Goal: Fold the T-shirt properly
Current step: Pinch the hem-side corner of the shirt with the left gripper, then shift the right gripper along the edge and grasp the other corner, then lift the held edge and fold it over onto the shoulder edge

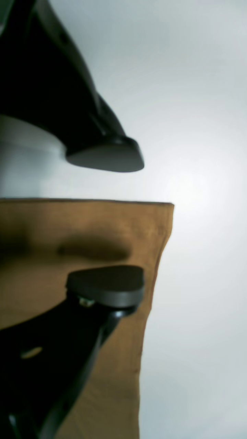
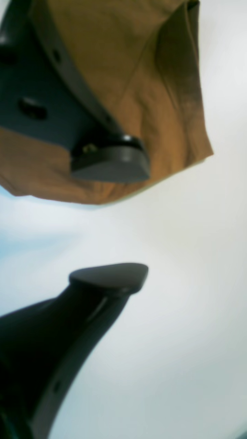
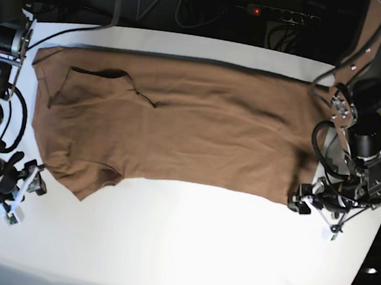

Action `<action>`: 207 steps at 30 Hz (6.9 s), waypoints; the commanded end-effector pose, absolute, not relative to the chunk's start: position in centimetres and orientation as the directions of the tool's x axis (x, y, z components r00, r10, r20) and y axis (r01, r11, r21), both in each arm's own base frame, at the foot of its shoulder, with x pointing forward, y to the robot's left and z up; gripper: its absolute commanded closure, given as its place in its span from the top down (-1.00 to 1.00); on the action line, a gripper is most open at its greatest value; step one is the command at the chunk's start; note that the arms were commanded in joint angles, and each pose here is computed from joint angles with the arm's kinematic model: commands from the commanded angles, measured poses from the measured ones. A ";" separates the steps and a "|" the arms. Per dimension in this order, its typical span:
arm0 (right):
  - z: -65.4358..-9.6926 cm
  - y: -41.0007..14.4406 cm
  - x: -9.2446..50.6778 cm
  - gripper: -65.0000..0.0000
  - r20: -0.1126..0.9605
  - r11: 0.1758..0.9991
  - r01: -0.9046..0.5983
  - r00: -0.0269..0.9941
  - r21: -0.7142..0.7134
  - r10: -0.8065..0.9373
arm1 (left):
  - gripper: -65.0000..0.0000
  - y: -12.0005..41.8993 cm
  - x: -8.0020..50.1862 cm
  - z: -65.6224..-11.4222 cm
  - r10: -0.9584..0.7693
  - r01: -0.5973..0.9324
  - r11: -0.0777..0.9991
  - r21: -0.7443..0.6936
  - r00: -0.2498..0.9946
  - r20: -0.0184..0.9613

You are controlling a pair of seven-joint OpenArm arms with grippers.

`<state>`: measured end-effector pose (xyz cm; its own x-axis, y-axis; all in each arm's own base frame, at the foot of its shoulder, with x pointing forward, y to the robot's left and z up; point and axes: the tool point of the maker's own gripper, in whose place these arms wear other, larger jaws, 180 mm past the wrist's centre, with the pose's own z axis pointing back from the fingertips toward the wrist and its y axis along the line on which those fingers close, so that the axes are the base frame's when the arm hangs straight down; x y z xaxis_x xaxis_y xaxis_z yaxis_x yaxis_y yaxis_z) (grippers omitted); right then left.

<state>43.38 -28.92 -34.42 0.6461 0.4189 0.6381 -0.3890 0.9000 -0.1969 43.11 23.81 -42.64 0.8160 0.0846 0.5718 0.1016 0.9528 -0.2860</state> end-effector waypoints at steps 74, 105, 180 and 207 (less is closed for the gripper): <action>-33.6 -29.6 43.5 0.15 0.660 0.902 -0.377 0.627 -0.208 0.414 | -0.92 23.3 43.9 -38.9 0.223 0.067 0.904 -0.422 0.767 0.601; -37.0 -26.3 46.3 0.17 0.692 0.908 -0.414 0.638 -0.064 0.339 | -0.92 24.5 39.9 -37.6 0.199 0.092 0.912 -0.399 0.752 0.629; -42.3 -28.7 40.0 -0.98 0.875 0.947 -0.312 0.476 0.070 0.092 | -0.92 23.9 35.9 -38.7 0.180 0.117 0.913 -0.390 0.743 0.645; -35.3 -23.7 31.2 -0.98 0.796 0.753 -0.553 0.242 -0.357 0.555 | -0.92 22.8 33.2 -38.2 0.125 0.150 0.930 -0.336 0.730 0.672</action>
